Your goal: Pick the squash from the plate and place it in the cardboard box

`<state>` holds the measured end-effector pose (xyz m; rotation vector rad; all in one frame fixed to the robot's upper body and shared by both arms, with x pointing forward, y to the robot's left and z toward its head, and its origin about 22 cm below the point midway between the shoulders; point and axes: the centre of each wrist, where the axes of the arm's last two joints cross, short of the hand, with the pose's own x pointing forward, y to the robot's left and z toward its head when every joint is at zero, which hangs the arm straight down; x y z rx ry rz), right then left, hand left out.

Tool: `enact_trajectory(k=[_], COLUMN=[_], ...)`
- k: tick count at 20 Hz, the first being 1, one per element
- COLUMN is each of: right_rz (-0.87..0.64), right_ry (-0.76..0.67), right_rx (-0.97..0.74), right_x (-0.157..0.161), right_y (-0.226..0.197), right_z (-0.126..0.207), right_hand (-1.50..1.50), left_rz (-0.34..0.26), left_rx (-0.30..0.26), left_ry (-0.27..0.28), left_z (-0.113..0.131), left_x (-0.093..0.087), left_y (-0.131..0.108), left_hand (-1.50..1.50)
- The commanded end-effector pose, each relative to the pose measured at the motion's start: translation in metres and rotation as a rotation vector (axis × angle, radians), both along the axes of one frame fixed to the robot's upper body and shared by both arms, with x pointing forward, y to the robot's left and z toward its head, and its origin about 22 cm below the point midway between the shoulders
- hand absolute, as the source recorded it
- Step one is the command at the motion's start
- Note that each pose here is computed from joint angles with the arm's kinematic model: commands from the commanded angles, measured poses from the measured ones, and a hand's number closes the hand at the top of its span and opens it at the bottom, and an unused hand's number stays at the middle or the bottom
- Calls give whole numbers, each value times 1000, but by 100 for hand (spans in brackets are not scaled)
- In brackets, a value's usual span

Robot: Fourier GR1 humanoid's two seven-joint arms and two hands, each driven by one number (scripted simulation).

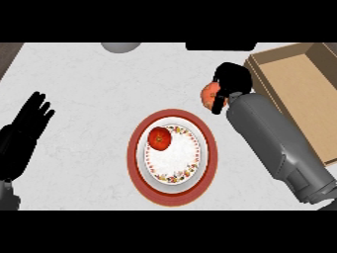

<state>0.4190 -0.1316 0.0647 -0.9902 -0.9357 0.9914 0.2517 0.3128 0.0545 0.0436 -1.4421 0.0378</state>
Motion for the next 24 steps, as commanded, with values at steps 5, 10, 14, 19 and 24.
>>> enact_trajectory(k=[5, 10, 14, 19, 24], right_rz=[45, -88, -209, -310, -344], right_ry=[-285, -481, -525, -581, -560], right_rx=[-25, -38, -82, -99, -125], right_x=[-5, -9, -14, -9, -16], right_y=[37, 38, 15, -29, -62], right_z=[75, 134, 156, 190, 174], right_hand=[150, 150, 150, 150, 150], left_rz=[34, 32, 22, 23, 20], left_rx=[-7, 4, 10, -10, 0], left_ry=[14, 8, 21, -7, -6], left_z=[-13, 4, -14, -2, 0], left_x=[-11, -14, -26, -9, -8], left_y=[0, 17, 2, 9, 7], left_hand=[0, 0, 0, 0, 0])
